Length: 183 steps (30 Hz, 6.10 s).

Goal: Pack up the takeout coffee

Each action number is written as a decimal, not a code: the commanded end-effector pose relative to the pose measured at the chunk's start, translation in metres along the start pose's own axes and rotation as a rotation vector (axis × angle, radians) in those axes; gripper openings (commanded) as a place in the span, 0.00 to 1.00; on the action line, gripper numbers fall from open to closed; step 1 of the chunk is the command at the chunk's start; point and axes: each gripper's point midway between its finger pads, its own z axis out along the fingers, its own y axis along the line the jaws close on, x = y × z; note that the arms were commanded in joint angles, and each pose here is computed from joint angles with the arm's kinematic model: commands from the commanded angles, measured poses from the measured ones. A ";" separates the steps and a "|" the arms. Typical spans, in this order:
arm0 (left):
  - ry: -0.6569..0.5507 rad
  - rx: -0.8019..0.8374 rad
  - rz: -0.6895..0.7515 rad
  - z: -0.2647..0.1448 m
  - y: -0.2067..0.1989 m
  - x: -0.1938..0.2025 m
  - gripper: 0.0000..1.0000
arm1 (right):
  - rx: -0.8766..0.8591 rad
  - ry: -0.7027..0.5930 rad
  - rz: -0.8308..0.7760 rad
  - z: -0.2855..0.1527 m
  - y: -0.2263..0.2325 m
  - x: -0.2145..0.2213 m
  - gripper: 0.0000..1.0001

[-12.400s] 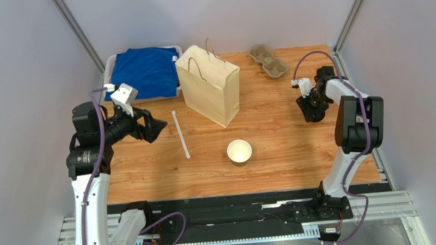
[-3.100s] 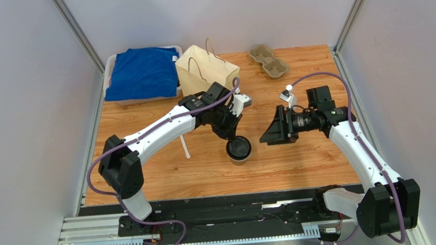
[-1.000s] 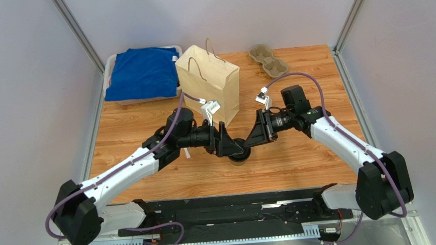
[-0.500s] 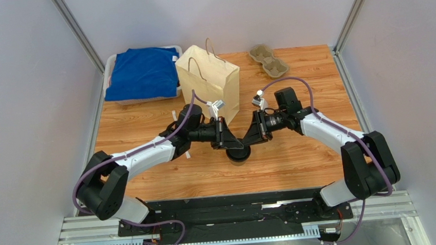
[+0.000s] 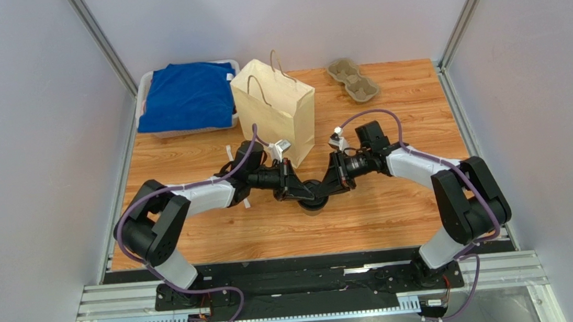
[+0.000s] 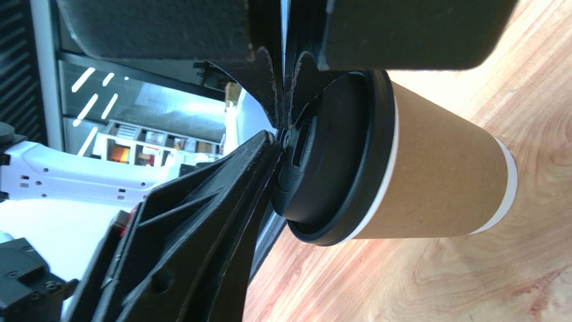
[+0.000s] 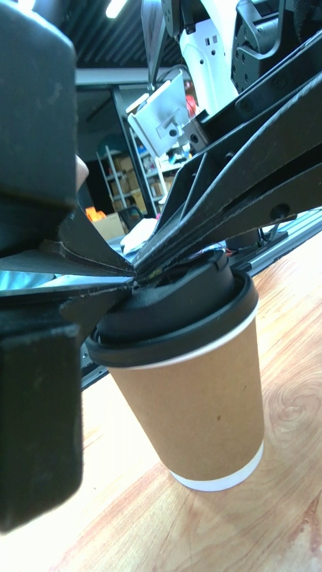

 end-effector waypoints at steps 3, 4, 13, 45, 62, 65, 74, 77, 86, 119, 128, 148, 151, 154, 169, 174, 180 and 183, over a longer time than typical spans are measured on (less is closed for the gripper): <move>0.004 0.011 -0.032 0.001 0.014 -0.002 0.00 | -0.006 0.024 0.031 0.006 -0.010 -0.001 0.15; 0.007 0.008 -0.038 0.001 0.018 -0.001 0.00 | 0.002 0.028 0.050 0.008 -0.015 -0.002 0.14; 0.010 -0.048 -0.126 0.000 0.050 0.001 0.00 | 0.066 0.038 0.150 0.009 -0.046 -0.005 0.11; 0.020 0.058 0.028 -0.007 0.015 -0.005 0.00 | -0.021 0.107 -0.090 0.005 0.004 -0.002 0.09; -0.061 0.080 0.172 -0.047 -0.024 0.005 0.00 | 0.029 0.111 -0.204 -0.014 0.041 0.021 0.26; -0.056 0.064 0.150 -0.043 -0.015 0.004 0.00 | 0.051 0.109 -0.189 0.000 0.038 0.025 0.27; -0.077 0.064 0.117 -0.016 -0.016 -0.018 0.00 | 0.067 0.118 -0.137 0.018 0.017 0.020 0.25; -0.084 0.053 0.096 -0.009 -0.009 -0.025 0.00 | 0.067 0.117 -0.124 0.021 0.014 0.016 0.25; -0.067 0.000 0.029 -0.002 0.011 -0.023 0.00 | 0.089 0.143 -0.036 0.030 -0.014 0.017 0.22; -0.034 -0.123 -0.062 0.001 0.053 -0.014 0.00 | 0.398 0.208 -0.013 0.025 -0.129 0.039 0.17; -0.026 -0.079 -0.020 0.000 0.037 -0.014 0.00 | 0.300 0.161 -0.219 0.013 -0.063 0.009 0.21; -0.147 -0.013 0.187 -0.055 -0.032 -0.001 0.33 | 0.261 0.002 -0.433 -0.040 0.029 -0.030 0.52; -0.200 -0.047 0.193 -0.068 -0.025 -0.009 0.40 | 0.308 -0.050 -0.419 -0.046 0.021 -0.054 0.60; -0.229 -0.078 0.204 -0.075 -0.018 -0.017 0.46 | 0.345 -0.082 -0.405 -0.045 0.011 -0.074 0.61; -0.252 -0.139 0.124 -0.083 0.016 -0.025 0.55 | 0.180 -0.007 -0.492 -0.005 0.000 -0.111 0.61; -0.244 -0.137 0.112 -0.083 0.018 -0.024 0.55 | 0.109 0.057 -0.504 0.007 0.000 -0.094 0.57; -0.242 -0.139 0.086 -0.081 0.023 -0.022 0.55 | 0.058 0.114 -0.507 0.017 0.000 -0.074 0.52; -0.240 -0.139 0.082 -0.081 0.023 -0.021 0.55 | 0.042 0.139 -0.503 0.021 -0.002 -0.063 0.52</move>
